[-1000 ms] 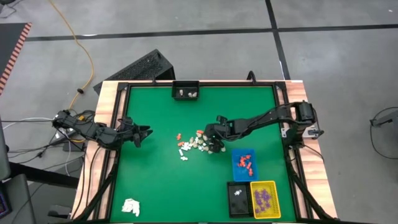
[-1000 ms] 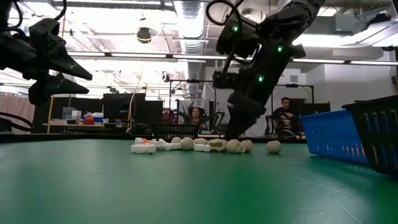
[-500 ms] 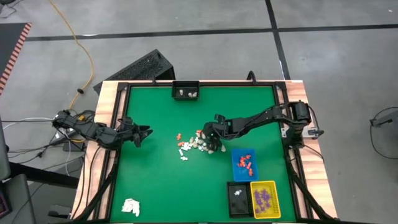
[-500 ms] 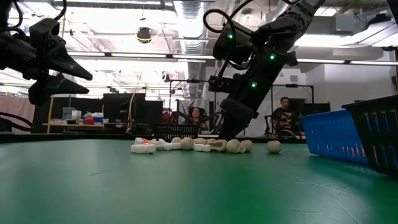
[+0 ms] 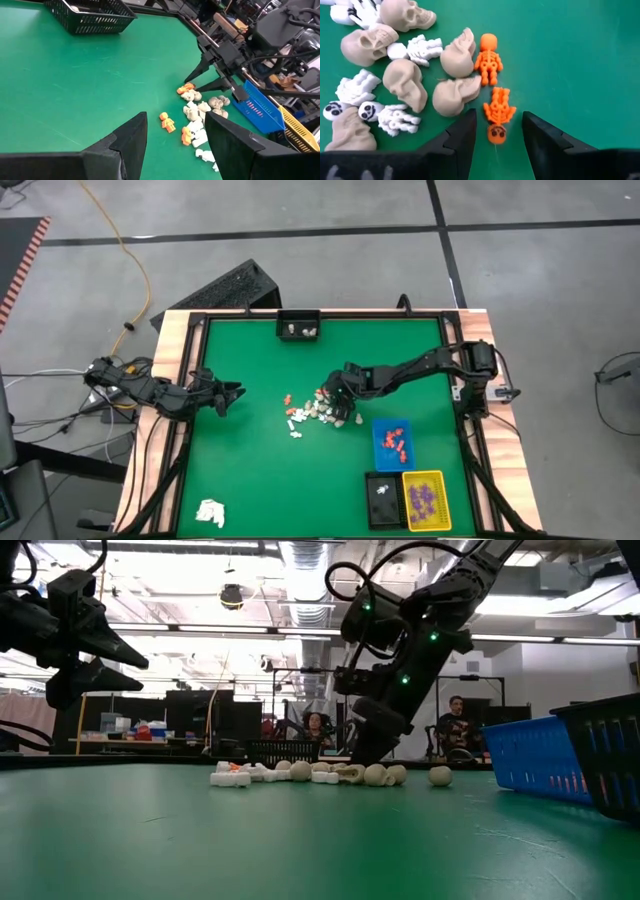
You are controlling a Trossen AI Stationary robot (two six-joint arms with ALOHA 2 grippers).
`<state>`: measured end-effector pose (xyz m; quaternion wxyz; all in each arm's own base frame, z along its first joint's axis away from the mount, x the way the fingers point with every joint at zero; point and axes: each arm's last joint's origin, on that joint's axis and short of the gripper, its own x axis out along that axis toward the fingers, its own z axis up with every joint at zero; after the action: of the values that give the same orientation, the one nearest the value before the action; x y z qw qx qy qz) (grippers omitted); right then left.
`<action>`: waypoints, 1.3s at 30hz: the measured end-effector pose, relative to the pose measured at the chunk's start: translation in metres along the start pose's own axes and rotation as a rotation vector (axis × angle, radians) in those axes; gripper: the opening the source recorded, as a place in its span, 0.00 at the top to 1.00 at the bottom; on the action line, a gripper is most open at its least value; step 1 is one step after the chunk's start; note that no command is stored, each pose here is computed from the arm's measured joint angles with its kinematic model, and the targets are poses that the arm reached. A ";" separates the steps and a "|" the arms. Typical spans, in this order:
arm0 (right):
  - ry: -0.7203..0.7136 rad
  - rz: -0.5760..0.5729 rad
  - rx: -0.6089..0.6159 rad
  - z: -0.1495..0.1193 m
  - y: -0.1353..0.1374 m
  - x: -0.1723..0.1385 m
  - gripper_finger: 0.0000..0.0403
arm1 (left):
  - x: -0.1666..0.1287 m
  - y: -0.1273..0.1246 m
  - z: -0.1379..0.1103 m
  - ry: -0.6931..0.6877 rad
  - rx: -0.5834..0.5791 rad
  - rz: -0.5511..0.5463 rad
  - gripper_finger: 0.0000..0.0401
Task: Sort Halloween decoration
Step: Put the orange skeleton toy into the blue bin
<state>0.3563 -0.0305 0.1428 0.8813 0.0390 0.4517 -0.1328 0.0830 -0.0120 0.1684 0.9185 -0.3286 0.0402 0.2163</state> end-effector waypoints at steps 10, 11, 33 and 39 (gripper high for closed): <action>0.012 0.001 -0.002 -0.001 -0.001 0.002 0.80 | 0.000 0.000 0.000 0.010 -0.010 -0.010 0.53; 0.015 0.001 -0.002 -0.002 -0.001 0.002 0.83 | 0.000 0.000 0.000 0.009 -0.010 -0.009 0.53; -0.122 0.053 0.002 0.015 0.000 -0.114 0.98 | 0.000 0.000 0.000 0.003 -0.009 -0.004 0.53; -0.195 0.138 0.004 0.007 0.016 -0.167 0.98 | 0.000 0.000 0.000 0.006 -0.009 -0.007 0.53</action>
<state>0.2731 0.0171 0.2812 0.9280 0.0585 0.3600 -0.0759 0.0831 -0.0122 0.1684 0.9176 -0.3334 0.0410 0.2124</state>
